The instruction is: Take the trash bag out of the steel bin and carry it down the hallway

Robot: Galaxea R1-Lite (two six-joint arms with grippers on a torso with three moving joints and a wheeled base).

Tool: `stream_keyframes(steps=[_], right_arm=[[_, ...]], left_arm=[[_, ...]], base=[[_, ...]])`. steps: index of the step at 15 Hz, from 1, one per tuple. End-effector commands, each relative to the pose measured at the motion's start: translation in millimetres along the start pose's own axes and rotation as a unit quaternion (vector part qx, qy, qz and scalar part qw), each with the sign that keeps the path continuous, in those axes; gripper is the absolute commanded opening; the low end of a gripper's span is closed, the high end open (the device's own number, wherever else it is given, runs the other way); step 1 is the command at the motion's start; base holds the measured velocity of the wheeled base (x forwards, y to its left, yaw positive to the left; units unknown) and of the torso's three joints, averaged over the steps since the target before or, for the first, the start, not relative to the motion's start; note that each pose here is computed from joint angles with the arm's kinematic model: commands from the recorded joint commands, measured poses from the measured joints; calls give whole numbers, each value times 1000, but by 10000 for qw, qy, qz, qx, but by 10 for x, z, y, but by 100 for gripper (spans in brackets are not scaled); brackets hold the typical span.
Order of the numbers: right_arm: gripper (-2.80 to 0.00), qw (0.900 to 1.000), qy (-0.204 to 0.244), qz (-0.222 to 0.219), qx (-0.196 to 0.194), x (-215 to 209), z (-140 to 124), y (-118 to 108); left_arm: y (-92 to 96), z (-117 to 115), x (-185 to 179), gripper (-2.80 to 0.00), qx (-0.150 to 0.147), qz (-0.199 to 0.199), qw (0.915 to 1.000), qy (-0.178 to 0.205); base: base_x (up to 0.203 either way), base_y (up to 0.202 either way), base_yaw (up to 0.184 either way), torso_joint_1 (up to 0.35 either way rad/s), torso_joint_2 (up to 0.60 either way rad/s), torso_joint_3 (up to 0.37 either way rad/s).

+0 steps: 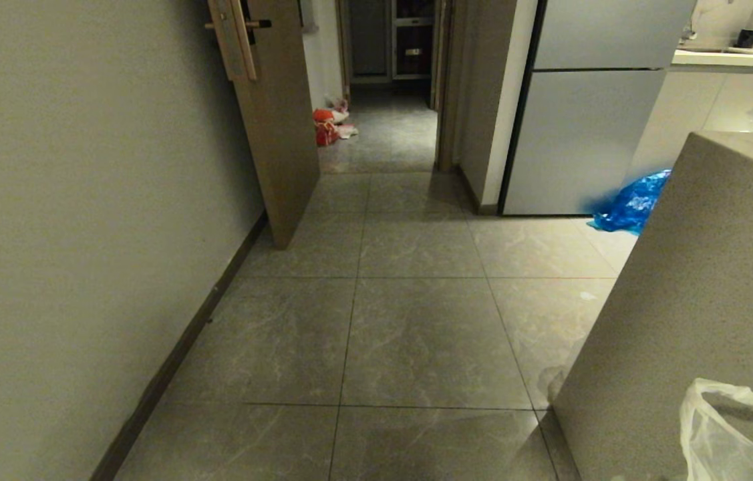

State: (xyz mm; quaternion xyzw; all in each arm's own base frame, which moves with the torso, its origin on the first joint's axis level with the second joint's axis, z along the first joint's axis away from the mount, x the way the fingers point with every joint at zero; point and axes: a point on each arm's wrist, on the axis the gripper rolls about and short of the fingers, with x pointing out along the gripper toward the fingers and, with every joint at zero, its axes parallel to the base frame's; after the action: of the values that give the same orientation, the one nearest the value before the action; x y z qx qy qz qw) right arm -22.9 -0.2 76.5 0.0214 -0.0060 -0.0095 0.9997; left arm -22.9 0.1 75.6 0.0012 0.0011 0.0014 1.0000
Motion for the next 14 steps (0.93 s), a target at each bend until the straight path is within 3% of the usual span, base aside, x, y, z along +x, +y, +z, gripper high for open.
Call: stream_keyframes(steps=[1, 14], right_arm=[[-280, 10000, 4, -3, 1, 1, 1, 0], [-280, 10000, 4, 4, 8, 1, 1, 0]], left_arm=[[0, -2, 1, -280, -12, 2, 10000, -3], [0, -2, 1, -280, -12, 2, 10000, -3]], base=[[186, 0, -3, 4, 0, 6], [184, 0, -1, 2, 3, 2]])
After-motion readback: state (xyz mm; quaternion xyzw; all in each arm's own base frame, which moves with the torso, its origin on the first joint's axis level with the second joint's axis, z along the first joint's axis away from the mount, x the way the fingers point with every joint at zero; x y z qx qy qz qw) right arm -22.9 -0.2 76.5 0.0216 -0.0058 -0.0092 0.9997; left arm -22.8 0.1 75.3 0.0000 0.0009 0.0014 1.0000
